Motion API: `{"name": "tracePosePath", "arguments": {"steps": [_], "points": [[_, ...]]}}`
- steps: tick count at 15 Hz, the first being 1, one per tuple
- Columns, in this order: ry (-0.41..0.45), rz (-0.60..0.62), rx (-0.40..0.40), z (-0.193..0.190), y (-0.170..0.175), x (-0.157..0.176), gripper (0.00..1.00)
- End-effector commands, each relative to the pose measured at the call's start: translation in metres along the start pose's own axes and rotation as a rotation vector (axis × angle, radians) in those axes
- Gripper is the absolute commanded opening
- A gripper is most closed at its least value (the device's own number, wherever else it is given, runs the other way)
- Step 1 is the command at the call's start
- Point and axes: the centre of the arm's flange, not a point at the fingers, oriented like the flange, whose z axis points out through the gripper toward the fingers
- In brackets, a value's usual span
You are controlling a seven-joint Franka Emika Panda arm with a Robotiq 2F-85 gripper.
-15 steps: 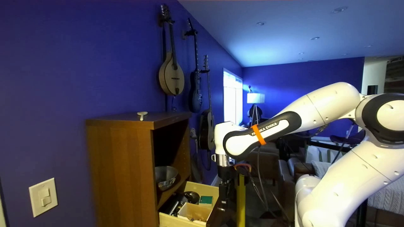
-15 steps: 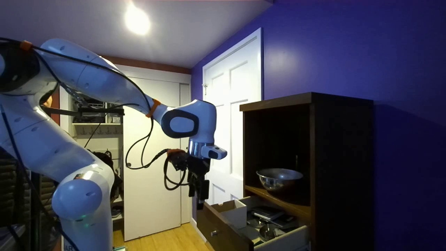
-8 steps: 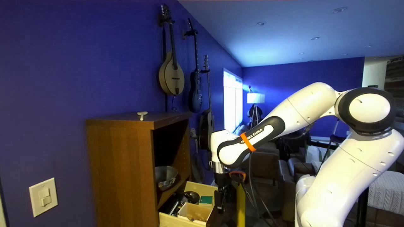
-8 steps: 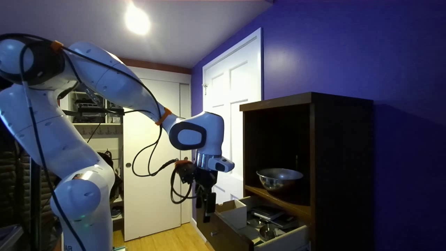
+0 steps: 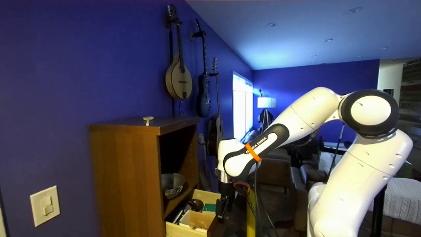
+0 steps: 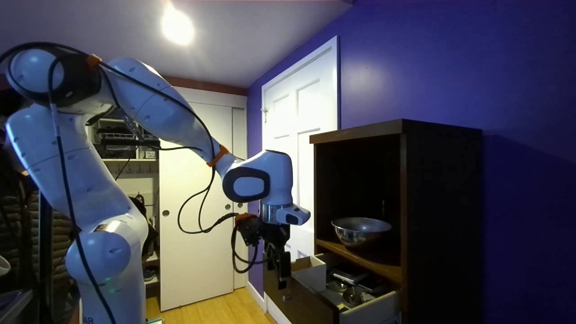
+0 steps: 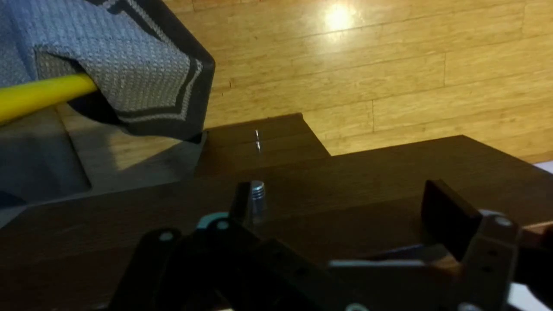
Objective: Push the open drawer until its fully closed
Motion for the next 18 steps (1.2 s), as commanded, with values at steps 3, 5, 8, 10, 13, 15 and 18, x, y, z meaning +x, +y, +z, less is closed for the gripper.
{"name": "tracePosePath", "arguments": {"steps": [3, 5, 8, 10, 13, 15, 18], "points": [[0.243, -0.079, 0.006, 0.038, -0.044, -0.009, 1.0], [0.279, -0.136, -0.005, 0.059, -0.068, 0.006, 1.0], [0.352, -0.176, -0.003, 0.077, -0.1, 0.029, 1.0], [0.413, -0.167, -0.005, 0.085, -0.111, 0.043, 1.0], [0.499, -0.115, -0.019, 0.092, -0.104, 0.058, 1.0], [0.548, -0.074, -0.028, 0.1, -0.101, 0.06, 1.0], [0.618, -0.023, -0.024, 0.1, -0.098, 0.063, 1.0]]}}
